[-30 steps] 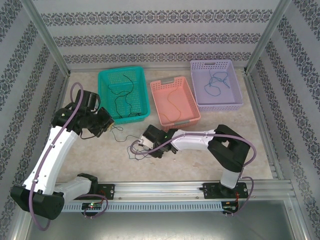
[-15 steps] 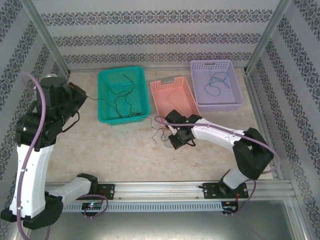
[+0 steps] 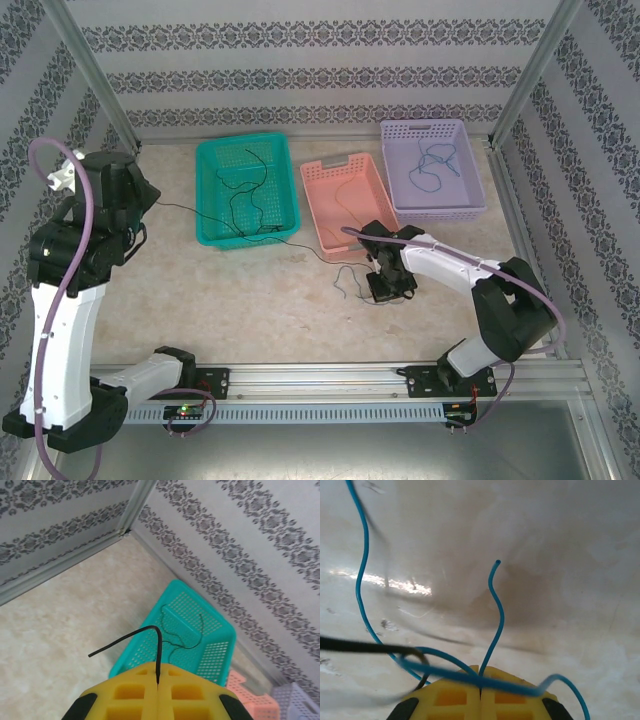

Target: Untangle the cables

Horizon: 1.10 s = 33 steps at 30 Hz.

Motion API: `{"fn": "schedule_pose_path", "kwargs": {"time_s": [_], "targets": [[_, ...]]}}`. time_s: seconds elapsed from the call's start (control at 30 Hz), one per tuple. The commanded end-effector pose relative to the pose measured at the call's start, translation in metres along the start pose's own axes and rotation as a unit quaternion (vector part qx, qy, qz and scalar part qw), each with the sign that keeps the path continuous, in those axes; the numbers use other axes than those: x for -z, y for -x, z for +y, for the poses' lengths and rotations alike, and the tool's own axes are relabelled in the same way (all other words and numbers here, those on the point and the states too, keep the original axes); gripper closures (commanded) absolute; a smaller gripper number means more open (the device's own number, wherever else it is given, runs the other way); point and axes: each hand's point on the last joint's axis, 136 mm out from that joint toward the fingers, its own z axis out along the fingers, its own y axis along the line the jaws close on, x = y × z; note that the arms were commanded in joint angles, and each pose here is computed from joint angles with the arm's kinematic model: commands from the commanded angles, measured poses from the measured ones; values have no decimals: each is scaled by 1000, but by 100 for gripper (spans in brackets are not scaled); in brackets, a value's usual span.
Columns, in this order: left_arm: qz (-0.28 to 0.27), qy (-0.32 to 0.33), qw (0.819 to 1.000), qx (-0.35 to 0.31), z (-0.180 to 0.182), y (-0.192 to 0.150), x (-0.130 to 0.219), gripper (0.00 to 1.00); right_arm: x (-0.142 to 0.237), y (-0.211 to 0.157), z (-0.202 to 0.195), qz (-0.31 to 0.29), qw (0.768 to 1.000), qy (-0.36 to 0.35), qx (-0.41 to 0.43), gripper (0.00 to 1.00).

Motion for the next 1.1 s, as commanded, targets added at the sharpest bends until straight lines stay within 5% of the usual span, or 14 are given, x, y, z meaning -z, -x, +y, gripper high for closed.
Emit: {"fn": "schedule_pose_path", "kwargs": {"time_s": [0.0, 0.23, 0.43, 0.8, 0.97, 1.07], "targets": [[38, 44, 997, -48, 20, -26, -12, 100, 0, 1, -7, 13, 1000, -20, -7, 100], [104, 127, 981, -101, 74, -85, -37, 100, 1, 6, -4, 6, 1000, -10, -9, 100], [68, 212, 961, -161, 114, -76, -36, 100, 1, 5, -25, 12, 999, -13, -47, 100], [80, 263, 952, -134, 143, -72, -46, 100, 3, 13, -51, 13, 994, 7, -110, 93], [185, 229, 951, -95, 144, -130, -69, 100, -2, 17, -42, 21, 994, 22, -103, 93], [164, 287, 937, -114, 173, -128, -67, 100, -3, 15, -45, 25, 994, 11, -102, 86]]}}
